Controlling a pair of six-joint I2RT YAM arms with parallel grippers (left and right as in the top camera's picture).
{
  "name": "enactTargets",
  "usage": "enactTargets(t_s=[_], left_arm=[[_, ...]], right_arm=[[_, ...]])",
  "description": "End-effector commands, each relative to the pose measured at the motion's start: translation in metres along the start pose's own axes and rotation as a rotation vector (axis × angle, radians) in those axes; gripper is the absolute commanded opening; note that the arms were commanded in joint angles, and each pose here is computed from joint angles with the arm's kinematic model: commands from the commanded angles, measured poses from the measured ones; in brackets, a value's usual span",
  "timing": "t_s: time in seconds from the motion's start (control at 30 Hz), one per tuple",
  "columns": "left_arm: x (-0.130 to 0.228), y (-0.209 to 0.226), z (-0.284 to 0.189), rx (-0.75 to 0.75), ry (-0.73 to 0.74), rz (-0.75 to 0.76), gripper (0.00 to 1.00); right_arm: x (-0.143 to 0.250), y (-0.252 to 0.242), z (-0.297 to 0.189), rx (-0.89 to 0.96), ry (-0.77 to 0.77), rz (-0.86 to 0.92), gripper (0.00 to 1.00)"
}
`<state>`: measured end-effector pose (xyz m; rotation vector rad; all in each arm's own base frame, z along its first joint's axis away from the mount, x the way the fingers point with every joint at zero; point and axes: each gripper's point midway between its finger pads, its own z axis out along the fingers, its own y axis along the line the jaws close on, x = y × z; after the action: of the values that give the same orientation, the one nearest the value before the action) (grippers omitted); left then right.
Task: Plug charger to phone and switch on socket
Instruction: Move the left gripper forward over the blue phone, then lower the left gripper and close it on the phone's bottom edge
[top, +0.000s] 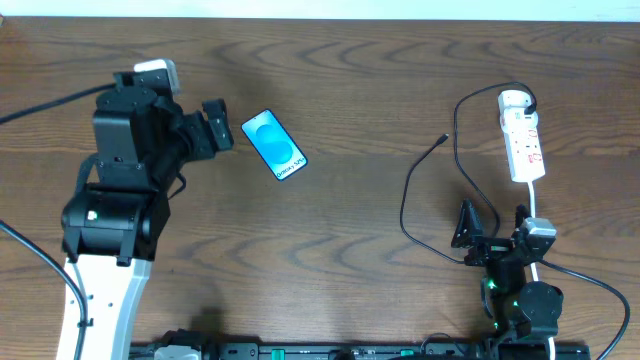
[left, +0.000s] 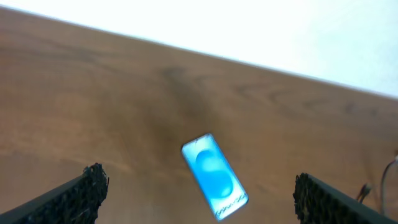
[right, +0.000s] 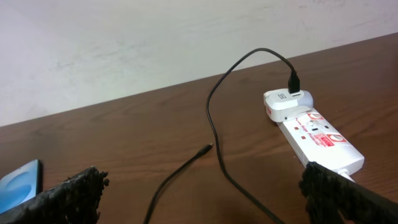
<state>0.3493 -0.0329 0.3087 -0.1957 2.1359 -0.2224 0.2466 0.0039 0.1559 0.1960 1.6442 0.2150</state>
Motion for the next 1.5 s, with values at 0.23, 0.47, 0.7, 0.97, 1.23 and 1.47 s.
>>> enactTargets(t_s=[0.23, 0.47, 0.7, 0.97, 1.23, 1.47], left_arm=[[-0.035, -0.057, 0.06, 0.069, 0.069, -0.039, 0.98], [-0.021, -0.08, 0.074, 0.095, 0.135, -0.004, 0.98], [-0.01, -0.077, 0.073, 0.082, 0.18, -0.007, 0.98], [-0.016, -0.061, 0.078, -0.088, 0.109, -0.253, 0.98], [0.002, -0.069, 0.103, -0.188, 0.162, -0.27, 0.98], [0.057, -0.051, 0.135, -0.327, 0.345, -0.275, 0.98]], right_arm=[[0.001, 0.0, 0.0, 0.001, 0.0, -0.013, 0.99], [0.001, 0.0, 0.0, 0.001, 0.0, -0.013, 0.99], [0.001, 0.0, 0.0, 0.001, 0.0, -0.013, 0.99], [0.001, 0.0, 0.0, 0.001, 0.0, -0.013, 0.99], [0.001, 0.0, 0.0, 0.001, 0.0, -0.013, 0.99], [0.001, 0.0, 0.0, 0.001, 0.0, -0.013, 0.99]])
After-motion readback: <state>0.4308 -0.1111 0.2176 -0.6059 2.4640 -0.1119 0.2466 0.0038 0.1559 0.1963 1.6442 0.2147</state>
